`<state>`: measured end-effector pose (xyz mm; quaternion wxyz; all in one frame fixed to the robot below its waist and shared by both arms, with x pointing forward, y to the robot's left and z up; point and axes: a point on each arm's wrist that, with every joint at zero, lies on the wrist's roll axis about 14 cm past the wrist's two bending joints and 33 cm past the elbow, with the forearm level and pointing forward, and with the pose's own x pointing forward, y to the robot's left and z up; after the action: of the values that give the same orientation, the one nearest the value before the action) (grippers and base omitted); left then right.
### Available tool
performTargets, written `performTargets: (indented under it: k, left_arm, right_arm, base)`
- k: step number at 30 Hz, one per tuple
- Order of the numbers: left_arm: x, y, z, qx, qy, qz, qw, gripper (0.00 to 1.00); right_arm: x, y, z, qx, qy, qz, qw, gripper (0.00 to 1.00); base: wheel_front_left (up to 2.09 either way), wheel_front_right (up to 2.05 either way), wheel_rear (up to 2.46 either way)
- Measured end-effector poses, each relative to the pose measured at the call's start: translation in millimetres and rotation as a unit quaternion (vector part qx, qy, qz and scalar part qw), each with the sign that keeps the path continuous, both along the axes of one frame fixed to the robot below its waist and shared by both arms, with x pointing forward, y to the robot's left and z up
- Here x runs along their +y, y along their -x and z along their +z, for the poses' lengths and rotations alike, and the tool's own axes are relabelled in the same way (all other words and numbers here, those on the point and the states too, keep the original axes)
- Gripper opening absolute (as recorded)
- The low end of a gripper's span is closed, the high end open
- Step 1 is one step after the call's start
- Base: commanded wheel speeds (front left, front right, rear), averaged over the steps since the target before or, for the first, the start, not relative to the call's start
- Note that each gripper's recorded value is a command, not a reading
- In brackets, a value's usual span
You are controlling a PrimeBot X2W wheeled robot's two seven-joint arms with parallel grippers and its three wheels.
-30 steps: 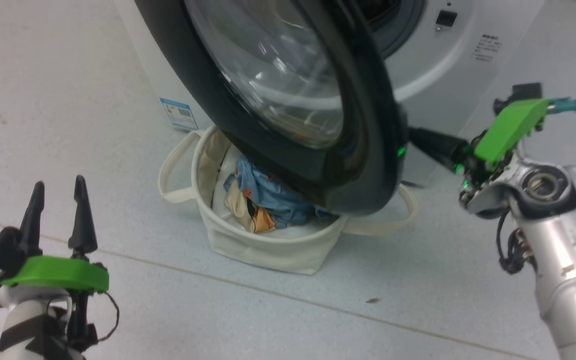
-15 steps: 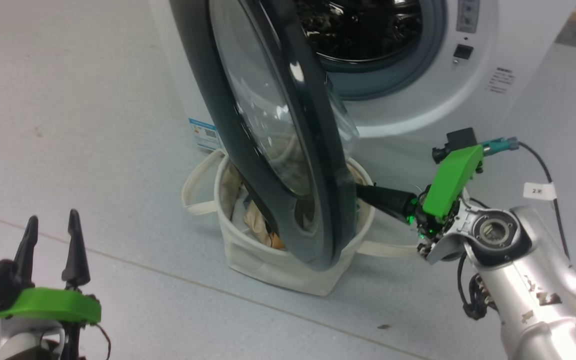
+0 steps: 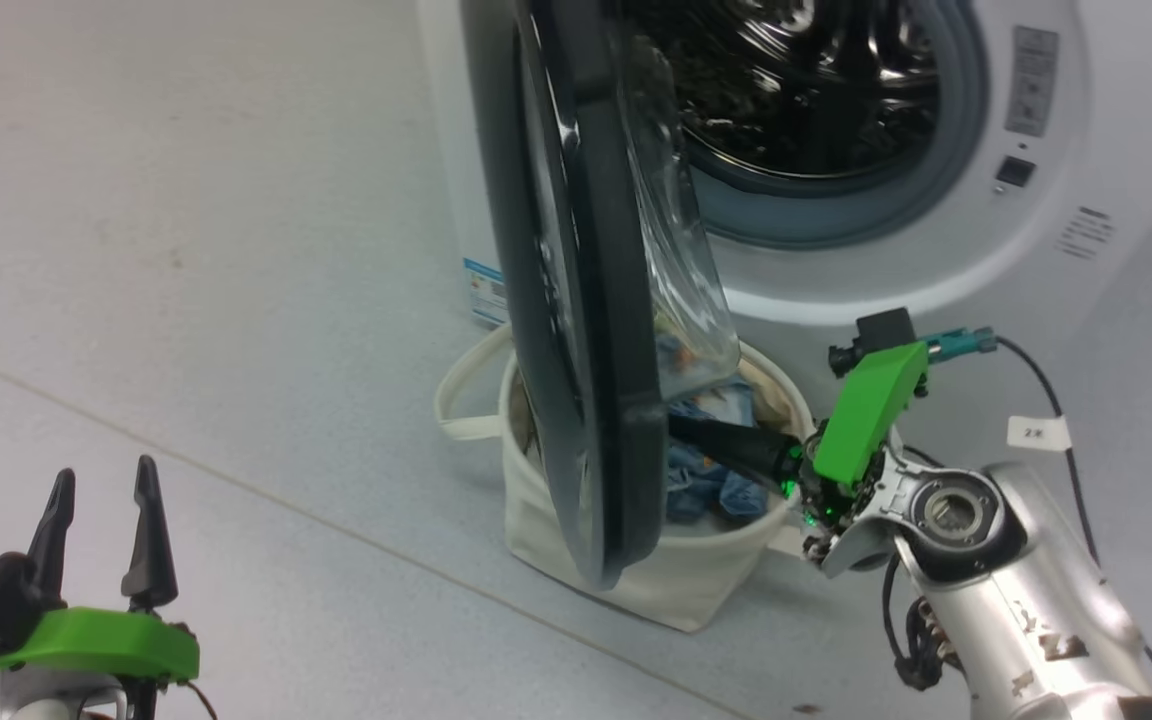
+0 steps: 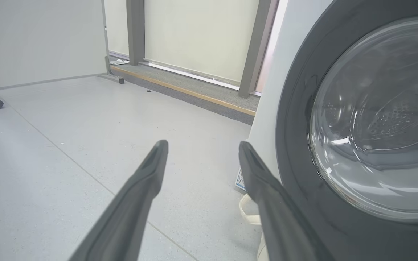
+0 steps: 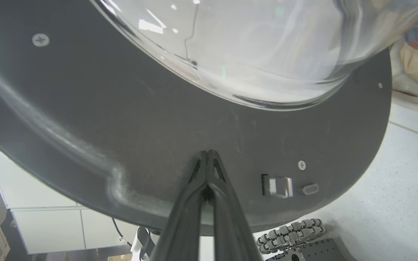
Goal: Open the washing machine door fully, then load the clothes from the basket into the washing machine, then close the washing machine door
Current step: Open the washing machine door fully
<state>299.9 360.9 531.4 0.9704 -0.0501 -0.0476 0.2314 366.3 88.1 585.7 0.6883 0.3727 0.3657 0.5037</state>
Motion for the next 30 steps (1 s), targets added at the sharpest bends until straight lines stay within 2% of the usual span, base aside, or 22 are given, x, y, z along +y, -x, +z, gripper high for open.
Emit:
performTargets:
  k: [21,30]
  left_arm:
    - [49,87,-1,-0.001,-0.004,0.102,0.995,1.0]
    - [58,97,4,-0.001,-0.012,0.123,0.992,1.0]
  right_arm:
    - [79,46,13,-0.006,-0.031,0.097,0.995,0.0]
    - [101,56,7,0.021,-0.041,0.125,0.991,0.0]
  base:
    - [0.0,0.0,0.0]
    - [0.0,0.0,0.0]
